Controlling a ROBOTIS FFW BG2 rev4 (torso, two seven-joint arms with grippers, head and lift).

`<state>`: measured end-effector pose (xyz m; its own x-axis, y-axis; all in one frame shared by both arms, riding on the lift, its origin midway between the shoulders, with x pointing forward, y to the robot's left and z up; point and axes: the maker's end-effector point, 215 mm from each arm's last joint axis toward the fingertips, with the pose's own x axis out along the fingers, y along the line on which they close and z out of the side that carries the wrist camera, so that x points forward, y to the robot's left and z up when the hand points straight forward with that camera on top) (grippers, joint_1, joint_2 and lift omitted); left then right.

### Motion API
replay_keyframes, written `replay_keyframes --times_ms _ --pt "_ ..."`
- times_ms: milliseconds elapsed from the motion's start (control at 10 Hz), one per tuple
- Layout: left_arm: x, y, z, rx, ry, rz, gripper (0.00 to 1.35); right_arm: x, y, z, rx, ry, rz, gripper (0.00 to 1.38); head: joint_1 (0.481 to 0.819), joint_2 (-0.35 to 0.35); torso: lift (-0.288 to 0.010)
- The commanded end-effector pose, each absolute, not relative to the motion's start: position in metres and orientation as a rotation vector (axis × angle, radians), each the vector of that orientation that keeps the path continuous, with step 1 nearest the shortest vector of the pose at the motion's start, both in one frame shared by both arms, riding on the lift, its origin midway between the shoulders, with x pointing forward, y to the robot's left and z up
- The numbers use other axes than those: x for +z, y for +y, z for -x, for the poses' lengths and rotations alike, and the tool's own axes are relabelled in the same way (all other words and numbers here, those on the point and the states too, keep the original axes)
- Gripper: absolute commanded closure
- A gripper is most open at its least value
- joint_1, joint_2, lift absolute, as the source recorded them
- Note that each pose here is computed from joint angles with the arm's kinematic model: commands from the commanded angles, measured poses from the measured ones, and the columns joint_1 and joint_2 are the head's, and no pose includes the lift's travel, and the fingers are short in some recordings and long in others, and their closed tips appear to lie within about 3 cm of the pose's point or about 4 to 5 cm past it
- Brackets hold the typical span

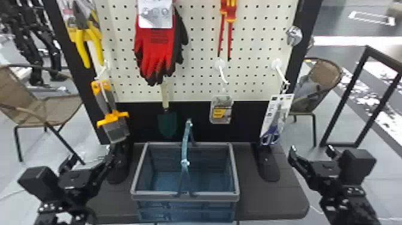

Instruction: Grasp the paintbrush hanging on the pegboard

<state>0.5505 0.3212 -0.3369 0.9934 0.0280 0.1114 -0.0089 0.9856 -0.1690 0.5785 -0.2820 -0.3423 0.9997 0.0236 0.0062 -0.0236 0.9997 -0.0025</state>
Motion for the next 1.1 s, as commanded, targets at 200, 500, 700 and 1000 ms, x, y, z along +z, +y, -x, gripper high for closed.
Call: replay_keyframes --times_ms 200,500,700,1000 --pt "-0.308 0.352 -0.586 -0.086 -0.164 0.192 0.17 -0.34 -0.281 -0.579 0.025 -0.01 0.001 0.18 0.549 0.0 -0.1" --pt "-0.291 0.366 -0.614 -0.154 -0.19 0.176 0.17 -0.338 -0.28 -0.579 0.027 -0.015 -0.002 0.18 0.549 0.0 -0.1" --pt "-0.291 0.365 -0.633 -0.213 -0.178 0.184 0.17 -0.335 -0.277 -0.579 0.033 -0.019 -0.003 0.18 0.549 0.0 -0.1" --pt "-0.279 0.349 -0.659 -0.332 -0.156 0.158 0.17 -0.335 -0.271 -0.58 0.048 -0.02 -0.004 0.18 0.549 0.0 -0.1"
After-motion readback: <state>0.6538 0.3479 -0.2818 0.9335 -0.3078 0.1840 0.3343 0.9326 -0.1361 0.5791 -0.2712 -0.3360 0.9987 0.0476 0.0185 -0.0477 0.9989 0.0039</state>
